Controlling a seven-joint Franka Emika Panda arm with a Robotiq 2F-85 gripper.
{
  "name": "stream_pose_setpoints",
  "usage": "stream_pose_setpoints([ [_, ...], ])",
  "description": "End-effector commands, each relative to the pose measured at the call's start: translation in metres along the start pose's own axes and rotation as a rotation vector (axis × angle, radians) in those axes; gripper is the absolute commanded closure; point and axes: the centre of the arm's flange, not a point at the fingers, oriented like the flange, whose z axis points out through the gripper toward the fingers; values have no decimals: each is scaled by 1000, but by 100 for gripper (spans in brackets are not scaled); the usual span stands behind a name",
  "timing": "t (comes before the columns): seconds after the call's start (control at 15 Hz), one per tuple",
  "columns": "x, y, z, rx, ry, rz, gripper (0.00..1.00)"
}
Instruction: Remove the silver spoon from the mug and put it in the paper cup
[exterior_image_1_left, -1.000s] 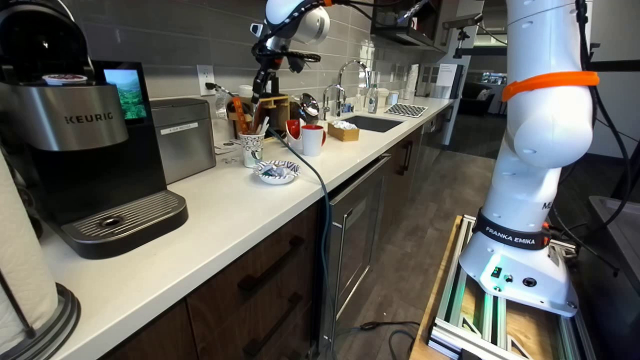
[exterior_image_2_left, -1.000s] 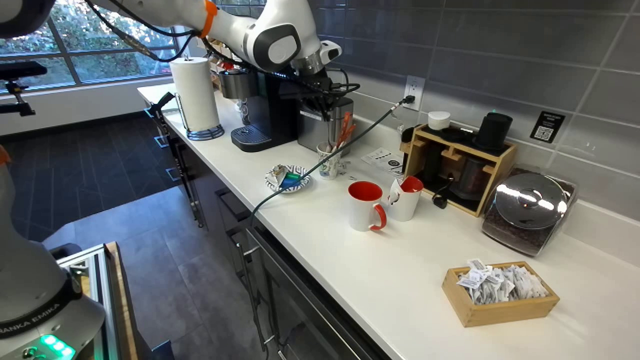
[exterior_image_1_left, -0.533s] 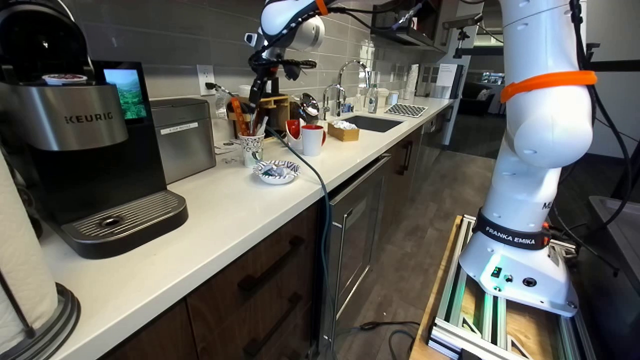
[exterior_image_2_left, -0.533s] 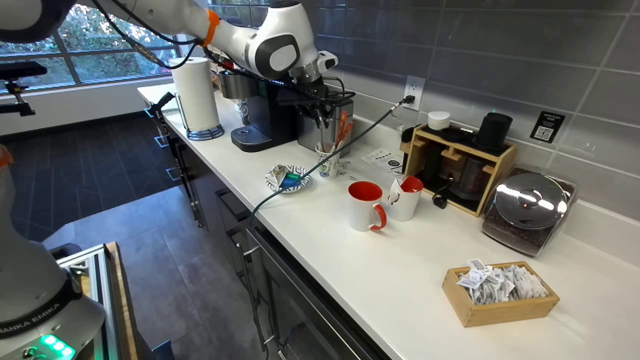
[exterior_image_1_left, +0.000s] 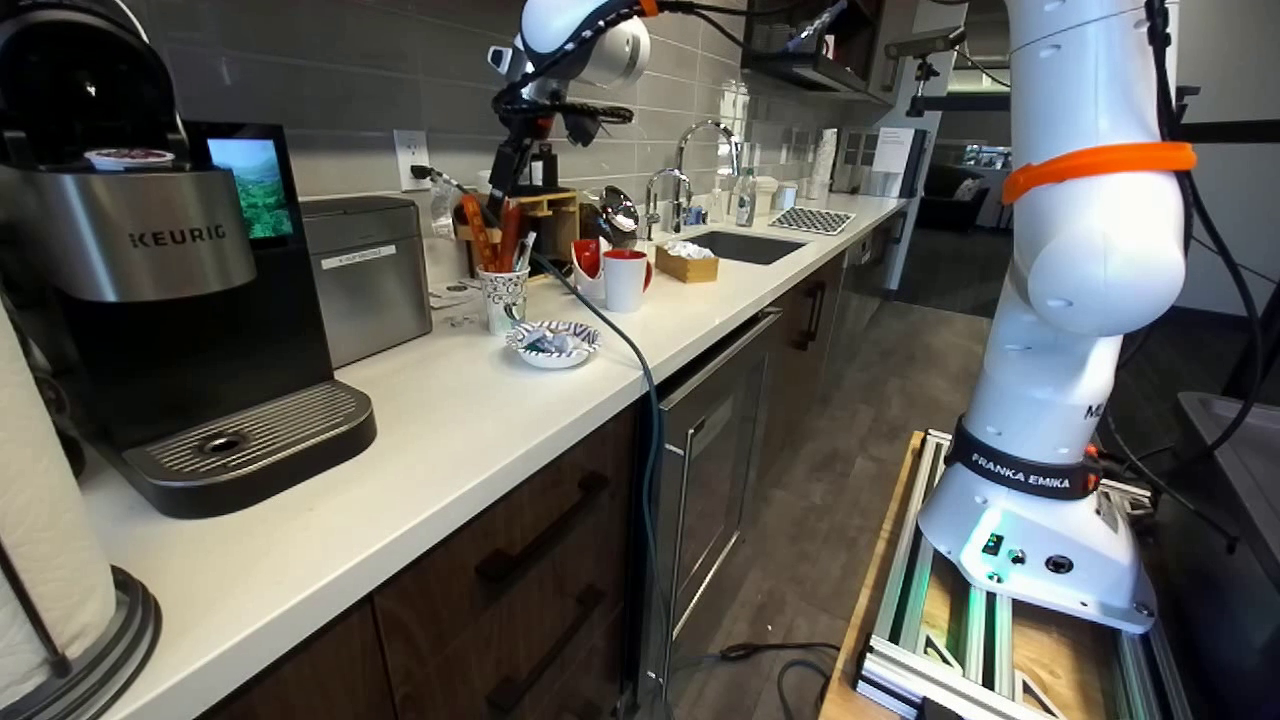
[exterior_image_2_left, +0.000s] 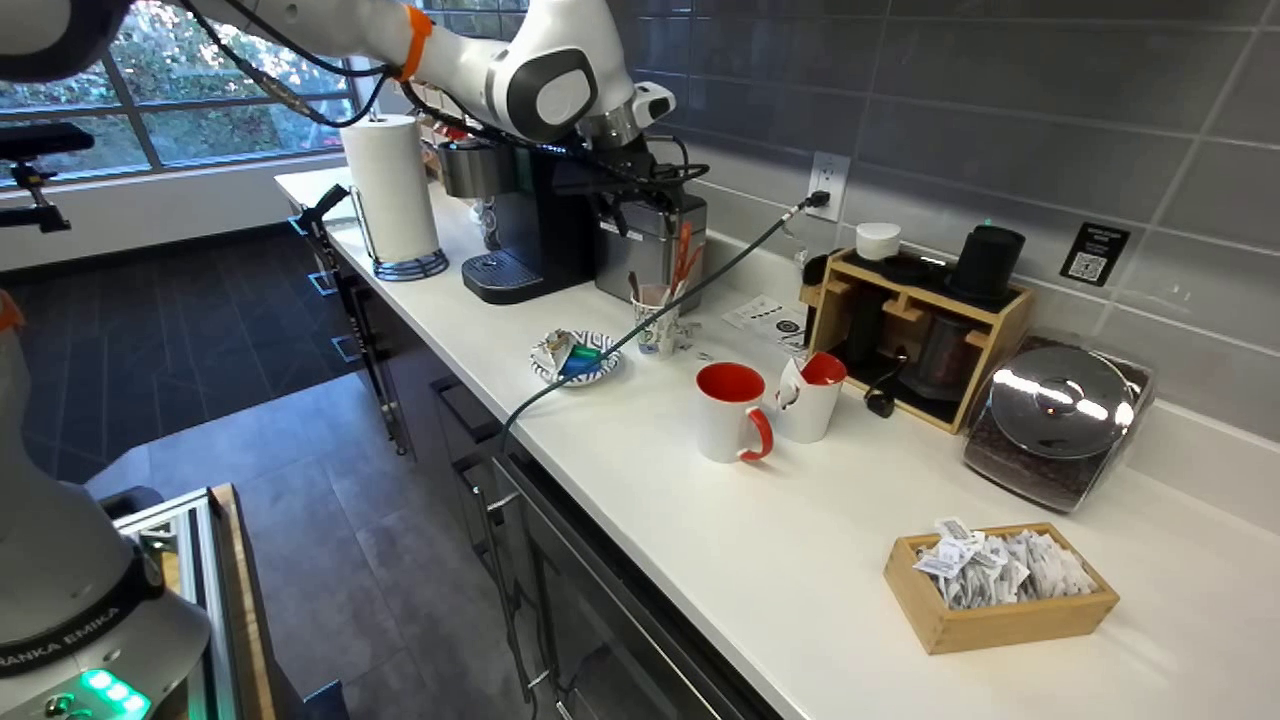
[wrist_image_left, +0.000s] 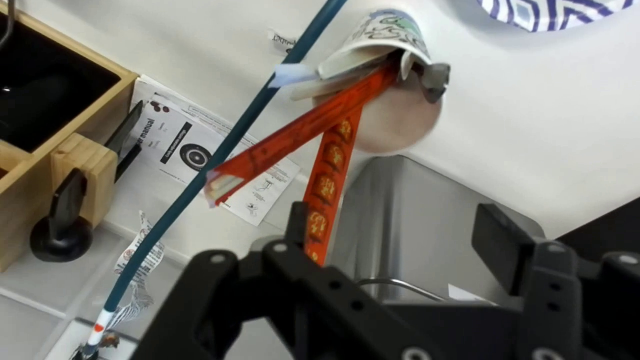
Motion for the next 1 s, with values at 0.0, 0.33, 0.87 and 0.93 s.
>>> stream_pose_setpoints([
  [0.0,-7,-8,-49,-23,-5,51,0],
  [0.33,-55,-20,-85,-163,-74,226,0],
  [0.87,-124,-33,-106,-175,-141,386,0],
  [0.93,-132,-38,-112,-172,-138,389,0],
])
